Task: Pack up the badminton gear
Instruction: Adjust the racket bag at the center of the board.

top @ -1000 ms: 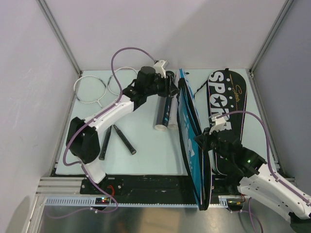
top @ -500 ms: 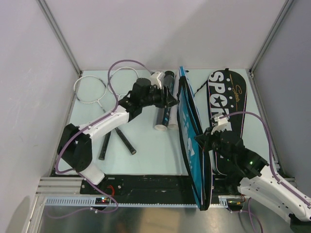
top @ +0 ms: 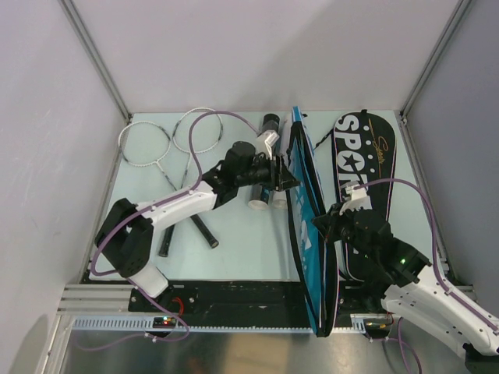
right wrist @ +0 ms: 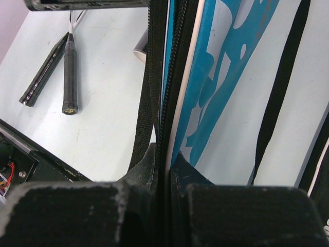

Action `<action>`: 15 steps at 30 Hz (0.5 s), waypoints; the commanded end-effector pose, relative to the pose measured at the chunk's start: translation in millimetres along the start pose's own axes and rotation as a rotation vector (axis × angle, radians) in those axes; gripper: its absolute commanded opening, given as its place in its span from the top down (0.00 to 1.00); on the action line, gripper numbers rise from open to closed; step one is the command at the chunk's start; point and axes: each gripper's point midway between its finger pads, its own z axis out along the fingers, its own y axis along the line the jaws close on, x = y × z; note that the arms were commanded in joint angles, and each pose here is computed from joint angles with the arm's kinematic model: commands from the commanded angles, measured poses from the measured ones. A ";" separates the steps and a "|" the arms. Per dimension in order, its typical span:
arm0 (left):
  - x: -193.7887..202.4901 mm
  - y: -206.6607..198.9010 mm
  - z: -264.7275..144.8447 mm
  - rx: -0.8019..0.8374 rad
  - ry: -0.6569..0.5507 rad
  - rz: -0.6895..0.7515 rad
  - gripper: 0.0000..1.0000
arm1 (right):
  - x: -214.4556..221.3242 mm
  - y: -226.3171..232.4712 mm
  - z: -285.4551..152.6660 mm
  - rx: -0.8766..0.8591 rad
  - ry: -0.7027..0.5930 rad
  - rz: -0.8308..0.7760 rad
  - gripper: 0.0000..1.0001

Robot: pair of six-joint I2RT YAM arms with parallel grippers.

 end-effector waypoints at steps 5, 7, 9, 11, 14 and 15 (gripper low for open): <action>-12.0 8.1 -17.9 -0.070 -0.094 0.030 0.45 | -59.2 24.4 -10.3 -0.091 -0.218 0.047 1.00; -10.8 10.2 -21.8 -0.084 -0.099 0.030 0.44 | -58.4 24.4 -10.3 -0.091 -0.215 0.049 1.00; -8.4 13.0 -23.3 -0.095 -0.100 0.028 0.43 | -58.0 23.9 -10.0 -0.088 -0.213 0.053 1.00; -6.3 14.1 -21.7 -0.093 -0.091 0.025 0.42 | -57.3 23.4 -9.2 -0.086 -0.209 0.055 1.00; -3.7 14.0 -13.6 -0.078 -0.069 0.014 0.42 | -56.7 24.6 -8.0 -0.089 -0.205 0.057 1.00; -4.4 12.8 -11.2 -0.070 -0.064 0.011 0.42 | -56.6 24.8 -7.7 -0.090 -0.204 0.059 1.00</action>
